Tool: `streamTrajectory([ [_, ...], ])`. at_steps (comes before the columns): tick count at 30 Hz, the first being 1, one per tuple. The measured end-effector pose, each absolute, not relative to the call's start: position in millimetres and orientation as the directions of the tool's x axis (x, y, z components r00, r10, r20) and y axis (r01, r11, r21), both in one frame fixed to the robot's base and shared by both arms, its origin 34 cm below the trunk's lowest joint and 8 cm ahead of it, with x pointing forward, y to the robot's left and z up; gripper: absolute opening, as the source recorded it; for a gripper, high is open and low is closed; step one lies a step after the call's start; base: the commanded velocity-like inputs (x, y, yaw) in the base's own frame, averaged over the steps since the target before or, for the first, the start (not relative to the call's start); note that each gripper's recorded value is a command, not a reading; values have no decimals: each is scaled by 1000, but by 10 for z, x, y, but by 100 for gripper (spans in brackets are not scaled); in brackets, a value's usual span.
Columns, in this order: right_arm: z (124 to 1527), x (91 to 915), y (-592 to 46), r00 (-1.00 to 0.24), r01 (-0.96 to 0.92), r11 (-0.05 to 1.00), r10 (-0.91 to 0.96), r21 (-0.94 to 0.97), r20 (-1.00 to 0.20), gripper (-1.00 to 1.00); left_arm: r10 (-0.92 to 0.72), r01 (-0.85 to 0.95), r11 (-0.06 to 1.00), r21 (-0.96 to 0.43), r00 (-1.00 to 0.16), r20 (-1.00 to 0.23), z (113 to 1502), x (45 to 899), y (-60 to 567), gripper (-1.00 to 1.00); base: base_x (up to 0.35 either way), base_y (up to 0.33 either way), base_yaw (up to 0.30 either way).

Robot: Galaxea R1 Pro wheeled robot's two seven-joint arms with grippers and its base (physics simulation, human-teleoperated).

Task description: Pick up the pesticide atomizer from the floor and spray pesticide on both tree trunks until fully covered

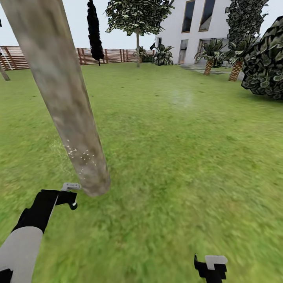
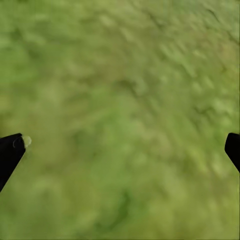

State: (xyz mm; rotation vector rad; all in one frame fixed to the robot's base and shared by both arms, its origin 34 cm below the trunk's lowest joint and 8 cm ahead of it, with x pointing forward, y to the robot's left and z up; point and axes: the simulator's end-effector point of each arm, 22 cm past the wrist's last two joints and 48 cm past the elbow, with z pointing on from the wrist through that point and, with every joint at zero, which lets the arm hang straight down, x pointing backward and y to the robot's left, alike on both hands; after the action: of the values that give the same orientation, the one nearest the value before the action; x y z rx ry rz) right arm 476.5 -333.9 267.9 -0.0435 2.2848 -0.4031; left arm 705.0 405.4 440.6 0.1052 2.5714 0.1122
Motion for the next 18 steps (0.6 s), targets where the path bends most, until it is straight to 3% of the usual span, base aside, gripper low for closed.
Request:
streamTrajectory([
  [7, 2679, 4766, -3331, -681, 96, 949, -158, -300, -716, 100, 103, 51, 993, 107, -816, -568, 4568, 7175, 3984, -100, 4, 1, 234],
  [11, 2679, 4765, -3338, -681, 96, 949, -158, -301, -715, 100, 104, 41, 992, 119, -802, -588, 4722, 7249, 4073, -100, 0, 0, 39],
  [15, 2679, 4765, -3338, -681, 96, 949, -158, -301, -715, 100, 106, 81, 994, 69, -800, -590, 4678, 7316, 3640, -100, 0, 0, 1],
  [18, 2680, 4767, -3337, -681, 96, 949, -158, -301, -715, 100, 91, 35, 993, 108, -817, -570, 4876, 7384, 4047, -100, 0, 0, 0],
])
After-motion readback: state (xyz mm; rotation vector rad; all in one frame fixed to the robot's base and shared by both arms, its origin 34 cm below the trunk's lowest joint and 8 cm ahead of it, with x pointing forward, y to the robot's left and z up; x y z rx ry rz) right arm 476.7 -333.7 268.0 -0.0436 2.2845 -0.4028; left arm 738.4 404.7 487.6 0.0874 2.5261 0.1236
